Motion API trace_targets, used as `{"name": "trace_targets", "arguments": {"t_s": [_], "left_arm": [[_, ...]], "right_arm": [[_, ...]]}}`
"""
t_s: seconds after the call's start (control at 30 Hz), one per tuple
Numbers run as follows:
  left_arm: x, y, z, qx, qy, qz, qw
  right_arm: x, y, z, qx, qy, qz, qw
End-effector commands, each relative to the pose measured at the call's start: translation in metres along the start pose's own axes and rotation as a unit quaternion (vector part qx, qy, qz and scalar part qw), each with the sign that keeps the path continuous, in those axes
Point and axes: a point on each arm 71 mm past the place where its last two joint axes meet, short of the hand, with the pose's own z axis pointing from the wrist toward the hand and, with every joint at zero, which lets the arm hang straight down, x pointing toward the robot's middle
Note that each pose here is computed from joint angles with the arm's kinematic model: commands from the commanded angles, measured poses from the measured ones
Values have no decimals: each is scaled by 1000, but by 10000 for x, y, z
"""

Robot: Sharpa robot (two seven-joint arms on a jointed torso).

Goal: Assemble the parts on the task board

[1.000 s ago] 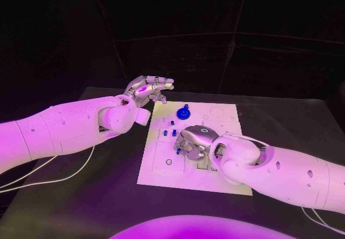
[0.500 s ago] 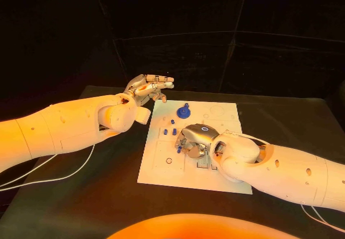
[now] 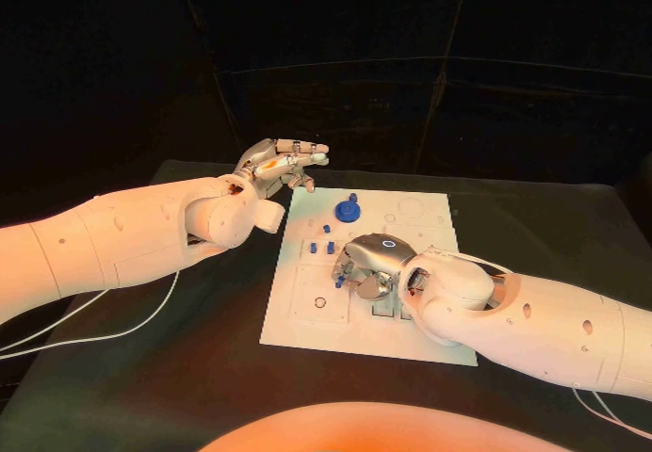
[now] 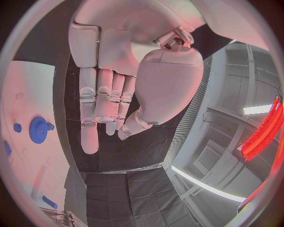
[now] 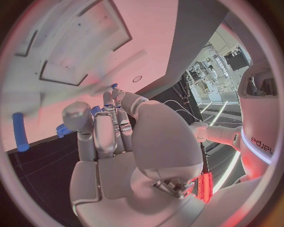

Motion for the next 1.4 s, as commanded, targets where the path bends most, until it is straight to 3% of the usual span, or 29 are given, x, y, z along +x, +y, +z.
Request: {"name": "trace_targets", "arguments": {"t_s": [0.03,0.47,0.73,0.97,1.17,1.4], "left_arm": [[4,-10,1,3,5,2,1000],[9,-10,-2,2,6,3,1000],[5,-9,-3,0,7,3,1000],[-1,-9,-4,0,6,3,1000],[-5,-9,-3,0,6,3,1000],[-15,-2,-5,-5,9,2,1000]], "right_arm": [[1,22,10,-3,3,-8,1000],[61,46,60,4,40,-35,999],[61,67,66,2,40,-38,998],[28,58,64,1,16,-27,999],[-40,58,28,-7,-28,-7,1000],[-151,-1,-185,-9,-74,22,997]]}}
